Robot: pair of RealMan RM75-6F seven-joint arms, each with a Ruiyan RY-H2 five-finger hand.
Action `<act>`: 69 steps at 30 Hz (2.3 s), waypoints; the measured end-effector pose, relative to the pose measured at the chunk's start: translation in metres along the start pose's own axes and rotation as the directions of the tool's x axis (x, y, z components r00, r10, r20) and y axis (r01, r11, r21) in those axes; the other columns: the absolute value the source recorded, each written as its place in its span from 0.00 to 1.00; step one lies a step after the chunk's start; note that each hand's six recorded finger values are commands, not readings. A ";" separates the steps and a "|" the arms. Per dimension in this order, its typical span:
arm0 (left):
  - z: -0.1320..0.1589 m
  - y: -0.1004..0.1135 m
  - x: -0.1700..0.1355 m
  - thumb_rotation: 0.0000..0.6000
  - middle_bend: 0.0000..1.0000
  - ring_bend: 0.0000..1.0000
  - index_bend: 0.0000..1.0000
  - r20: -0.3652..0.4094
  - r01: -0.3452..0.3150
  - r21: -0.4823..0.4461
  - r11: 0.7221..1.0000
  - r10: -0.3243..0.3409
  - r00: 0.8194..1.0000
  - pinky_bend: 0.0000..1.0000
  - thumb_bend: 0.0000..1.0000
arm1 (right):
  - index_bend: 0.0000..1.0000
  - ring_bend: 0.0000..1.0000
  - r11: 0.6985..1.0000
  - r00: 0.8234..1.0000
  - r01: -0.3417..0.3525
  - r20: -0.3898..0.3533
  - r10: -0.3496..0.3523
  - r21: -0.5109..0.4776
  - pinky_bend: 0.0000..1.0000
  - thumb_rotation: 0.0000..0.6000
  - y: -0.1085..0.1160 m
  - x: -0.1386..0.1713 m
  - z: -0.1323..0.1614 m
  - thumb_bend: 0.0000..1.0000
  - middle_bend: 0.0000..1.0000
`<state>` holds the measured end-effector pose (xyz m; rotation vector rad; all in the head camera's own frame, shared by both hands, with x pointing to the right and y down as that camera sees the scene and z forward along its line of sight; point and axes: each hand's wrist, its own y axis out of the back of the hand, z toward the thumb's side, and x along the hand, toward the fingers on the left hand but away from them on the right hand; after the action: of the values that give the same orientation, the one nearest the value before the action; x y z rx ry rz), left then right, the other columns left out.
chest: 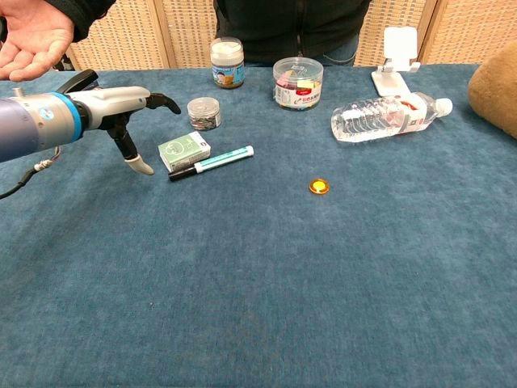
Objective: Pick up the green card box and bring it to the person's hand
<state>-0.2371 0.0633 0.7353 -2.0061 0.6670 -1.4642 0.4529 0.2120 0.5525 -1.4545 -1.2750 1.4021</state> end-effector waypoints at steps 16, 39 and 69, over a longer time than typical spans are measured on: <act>0.018 -0.020 0.022 1.00 0.00 0.00 0.30 -0.059 0.044 0.019 0.999 -0.043 0.997 0.03 0.17 | 0.00 0.00 1.000 1.000 -0.001 0.011 0.001 -0.027 0.00 1.00 0.002 -0.002 -0.005 0.00 0.00; 0.006 -0.023 0.010 1.00 0.00 0.00 0.63 -0.080 0.028 0.067 0.997 -0.022 0.997 0.03 0.51 | 0.00 0.00 0.999 1.000 -0.001 0.008 0.001 -0.034 0.00 1.00 0.002 -0.001 -0.004 0.00 0.00; -0.124 -0.003 -0.119 1.00 0.00 0.00 0.66 -0.084 -0.001 0.118 0.993 0.010 0.996 0.03 0.52 | 0.00 0.00 1.000 1.000 -0.006 -0.028 0.005 -0.017 0.00 1.00 0.001 0.003 0.008 0.00 0.00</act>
<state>-0.3890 0.1278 0.6877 -1.8603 0.6056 -1.5554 0.4453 0.2138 0.5502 -1.4849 -1.2689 1.3733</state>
